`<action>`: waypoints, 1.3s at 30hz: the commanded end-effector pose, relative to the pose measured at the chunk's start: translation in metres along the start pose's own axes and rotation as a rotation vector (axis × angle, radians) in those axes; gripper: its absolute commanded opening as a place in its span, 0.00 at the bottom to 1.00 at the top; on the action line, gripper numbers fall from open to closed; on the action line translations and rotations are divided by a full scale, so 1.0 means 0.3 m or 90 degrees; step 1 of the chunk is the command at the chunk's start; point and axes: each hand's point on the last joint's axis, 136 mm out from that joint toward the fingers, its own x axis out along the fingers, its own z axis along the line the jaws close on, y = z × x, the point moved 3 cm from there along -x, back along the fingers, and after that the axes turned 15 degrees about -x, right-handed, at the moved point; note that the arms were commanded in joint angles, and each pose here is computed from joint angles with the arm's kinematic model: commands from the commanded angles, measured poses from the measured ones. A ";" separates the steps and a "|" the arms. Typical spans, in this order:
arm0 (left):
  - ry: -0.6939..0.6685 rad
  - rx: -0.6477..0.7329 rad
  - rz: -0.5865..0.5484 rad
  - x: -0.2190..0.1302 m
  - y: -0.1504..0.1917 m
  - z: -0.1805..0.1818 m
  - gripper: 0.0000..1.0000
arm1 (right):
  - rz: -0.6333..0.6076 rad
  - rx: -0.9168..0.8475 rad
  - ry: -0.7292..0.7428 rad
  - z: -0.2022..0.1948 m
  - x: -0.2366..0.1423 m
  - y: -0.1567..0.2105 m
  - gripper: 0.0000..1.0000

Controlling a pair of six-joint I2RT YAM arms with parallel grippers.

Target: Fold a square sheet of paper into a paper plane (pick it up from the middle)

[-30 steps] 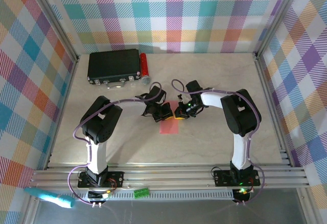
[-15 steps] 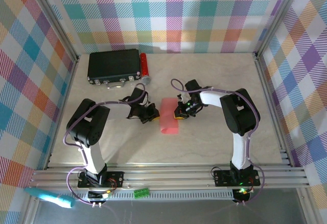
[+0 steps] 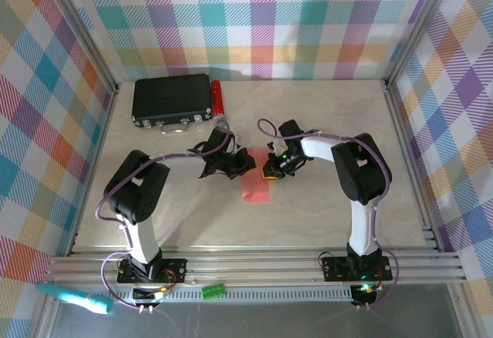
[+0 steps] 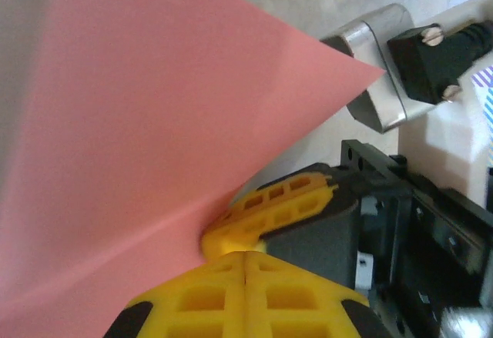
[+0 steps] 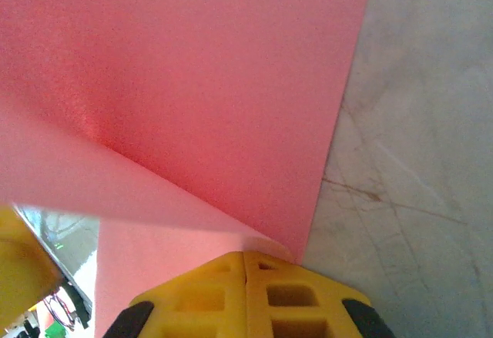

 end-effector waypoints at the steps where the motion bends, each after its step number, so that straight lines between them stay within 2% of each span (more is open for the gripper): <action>1: 0.009 -0.027 0.004 0.054 -0.018 0.013 0.02 | 0.177 0.111 0.212 -0.256 0.107 0.262 0.04; 8: -0.052 -0.056 -0.032 0.052 -0.058 0.164 0.01 | 0.184 0.114 0.220 -0.267 0.111 0.272 0.04; 12: -0.069 -0.100 -0.080 -0.014 -0.119 0.278 0.01 | 0.184 0.116 0.225 -0.271 0.111 0.272 0.04; 16: -0.069 -0.124 -0.113 -0.086 -0.163 0.334 0.01 | 0.185 0.116 0.225 -0.274 0.114 0.273 0.04; 20: -0.049 -0.110 -0.134 -0.143 -0.181 0.298 0.01 | 0.185 0.116 0.225 -0.274 0.115 0.273 0.04; 25: 0.047 -0.075 -0.132 -0.173 -0.155 0.125 0.01 | 0.186 0.115 0.224 -0.273 0.116 0.275 0.04; 30: 0.084 -0.038 -0.096 -0.100 -0.091 -0.001 0.01 | 0.187 0.118 0.223 -0.277 0.120 0.278 0.04; 34: 0.070 -0.042 -0.072 -0.002 -0.076 -0.006 0.01 | 0.186 0.119 0.222 -0.277 0.122 0.276 0.04; 39: 0.037 -0.060 -0.081 0.055 -0.110 0.053 0.00 | 0.188 0.118 0.224 -0.278 0.121 0.275 0.04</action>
